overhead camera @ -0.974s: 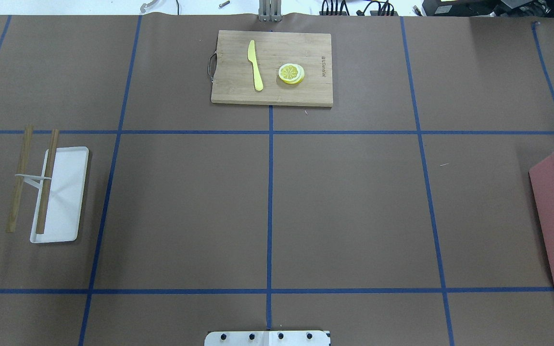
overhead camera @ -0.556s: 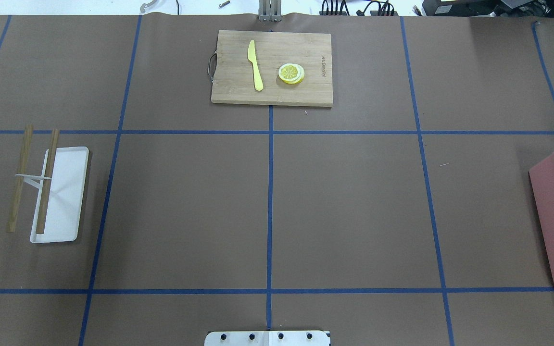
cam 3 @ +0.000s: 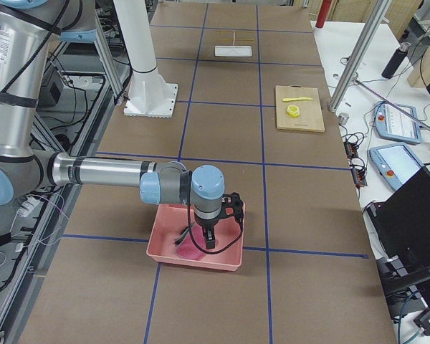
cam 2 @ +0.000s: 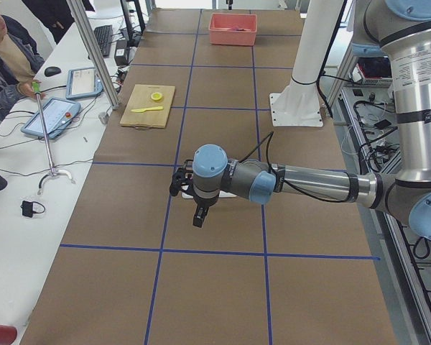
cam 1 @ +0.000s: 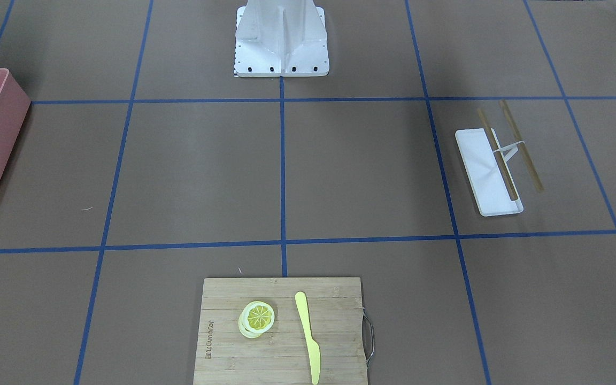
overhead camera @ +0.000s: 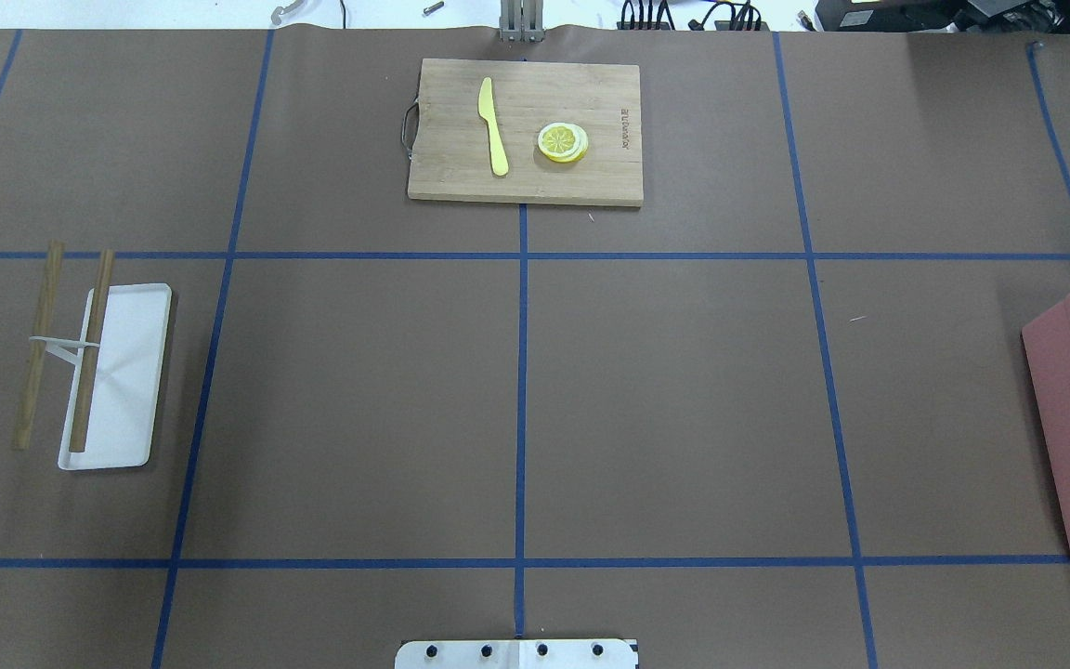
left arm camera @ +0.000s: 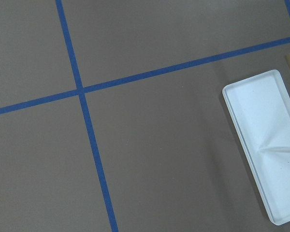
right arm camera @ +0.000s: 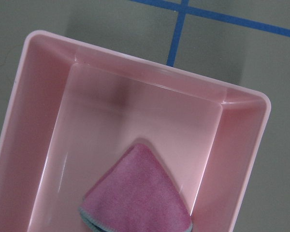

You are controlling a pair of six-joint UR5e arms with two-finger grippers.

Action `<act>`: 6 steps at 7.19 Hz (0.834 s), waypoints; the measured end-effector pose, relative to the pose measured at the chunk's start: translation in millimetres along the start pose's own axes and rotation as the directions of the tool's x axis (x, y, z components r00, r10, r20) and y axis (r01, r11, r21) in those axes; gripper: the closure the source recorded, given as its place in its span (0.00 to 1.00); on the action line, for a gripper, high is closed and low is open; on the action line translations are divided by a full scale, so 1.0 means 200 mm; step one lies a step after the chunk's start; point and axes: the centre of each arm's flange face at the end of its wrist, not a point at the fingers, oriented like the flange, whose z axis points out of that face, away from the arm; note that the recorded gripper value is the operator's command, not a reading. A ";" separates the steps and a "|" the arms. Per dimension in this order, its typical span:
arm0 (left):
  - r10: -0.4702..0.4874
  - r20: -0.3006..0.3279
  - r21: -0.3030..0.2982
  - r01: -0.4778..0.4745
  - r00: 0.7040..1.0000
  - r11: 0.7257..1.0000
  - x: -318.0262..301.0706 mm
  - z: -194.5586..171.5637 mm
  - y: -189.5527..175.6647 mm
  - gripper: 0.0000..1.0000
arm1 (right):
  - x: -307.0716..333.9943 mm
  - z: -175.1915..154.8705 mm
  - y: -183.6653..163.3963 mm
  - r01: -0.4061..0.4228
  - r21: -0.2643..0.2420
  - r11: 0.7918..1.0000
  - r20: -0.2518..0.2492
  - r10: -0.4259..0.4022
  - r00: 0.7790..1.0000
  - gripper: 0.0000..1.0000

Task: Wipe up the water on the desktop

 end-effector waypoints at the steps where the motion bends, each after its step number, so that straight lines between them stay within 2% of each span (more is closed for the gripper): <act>1: -0.006 0.001 -0.002 0.006 1.000 1.000 -0.01 0.00 0.01 0.02 | 0.00 0.00 0.01 0.001 -0.003 1.000 -0.005 -0.001 1.000 0.00; 6: -0.010 0.001 0.002 0.010 1.000 1.000 -0.02 0.00 0.01 0.02 | 0.02 0.02 0.00 -0.003 -0.008 1.000 -0.002 0.003 1.000 0.00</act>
